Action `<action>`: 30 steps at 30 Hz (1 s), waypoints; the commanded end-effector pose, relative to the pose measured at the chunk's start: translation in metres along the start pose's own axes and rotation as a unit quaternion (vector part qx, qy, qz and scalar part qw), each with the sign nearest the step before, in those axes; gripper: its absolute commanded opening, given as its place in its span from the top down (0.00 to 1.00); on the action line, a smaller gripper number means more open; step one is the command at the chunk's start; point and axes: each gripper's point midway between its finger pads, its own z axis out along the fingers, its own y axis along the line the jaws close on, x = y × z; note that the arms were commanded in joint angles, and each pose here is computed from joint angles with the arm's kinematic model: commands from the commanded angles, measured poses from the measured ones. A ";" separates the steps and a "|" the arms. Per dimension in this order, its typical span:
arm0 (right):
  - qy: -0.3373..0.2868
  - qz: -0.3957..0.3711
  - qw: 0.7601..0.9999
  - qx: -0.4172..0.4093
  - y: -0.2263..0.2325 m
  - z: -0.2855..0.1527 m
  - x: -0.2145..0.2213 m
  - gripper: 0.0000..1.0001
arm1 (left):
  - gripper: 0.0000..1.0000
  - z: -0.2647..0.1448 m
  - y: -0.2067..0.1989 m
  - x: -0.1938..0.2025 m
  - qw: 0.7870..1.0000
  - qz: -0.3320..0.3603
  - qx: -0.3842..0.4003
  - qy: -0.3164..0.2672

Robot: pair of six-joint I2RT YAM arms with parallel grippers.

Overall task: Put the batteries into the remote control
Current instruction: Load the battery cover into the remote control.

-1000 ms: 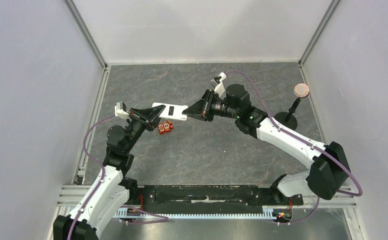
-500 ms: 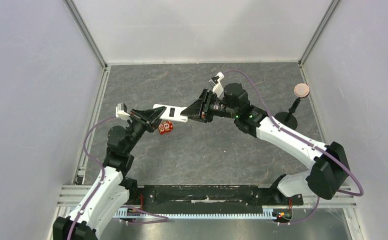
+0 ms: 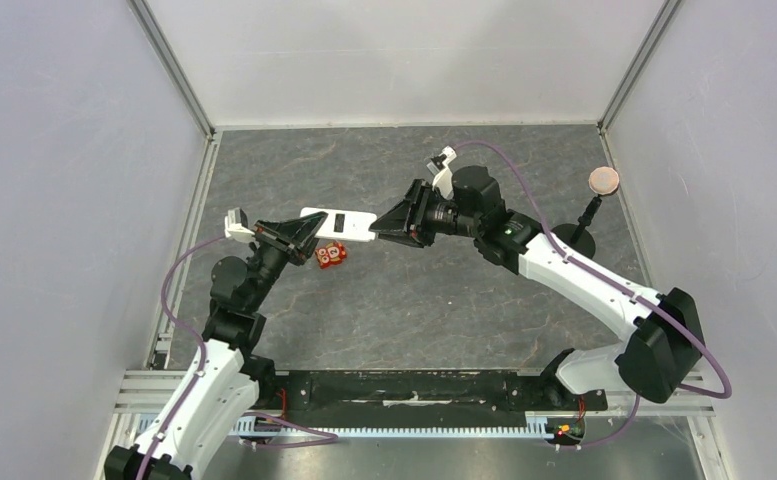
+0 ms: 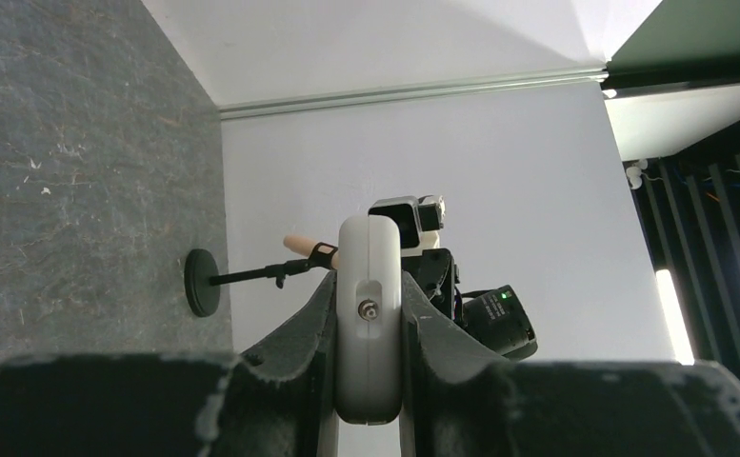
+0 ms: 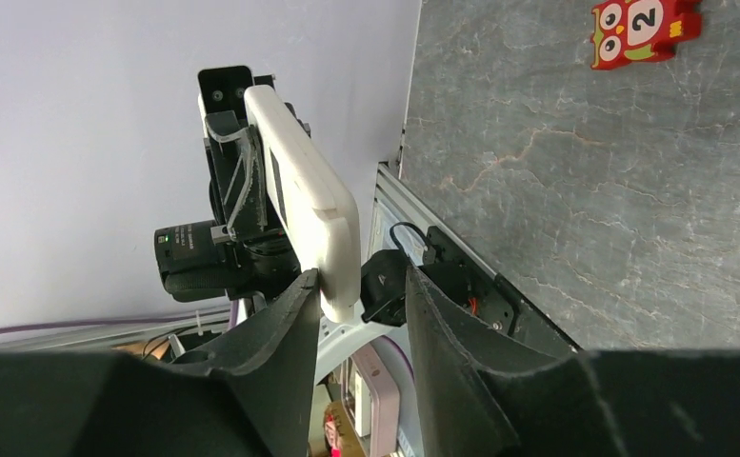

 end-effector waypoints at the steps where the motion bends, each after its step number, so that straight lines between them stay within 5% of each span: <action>1: -0.005 -0.001 0.999 0.040 -0.021 -0.004 0.001 0.60 | 0.98 -0.005 -0.055 -0.003 0.996 -0.002 0.088 -0.008; 30: -0.001 -0.028 1.000 0.003 -0.010 0.016 0.005 0.59 | 0.98 -0.001 -0.071 0.012 0.994 -0.006 0.099 0.043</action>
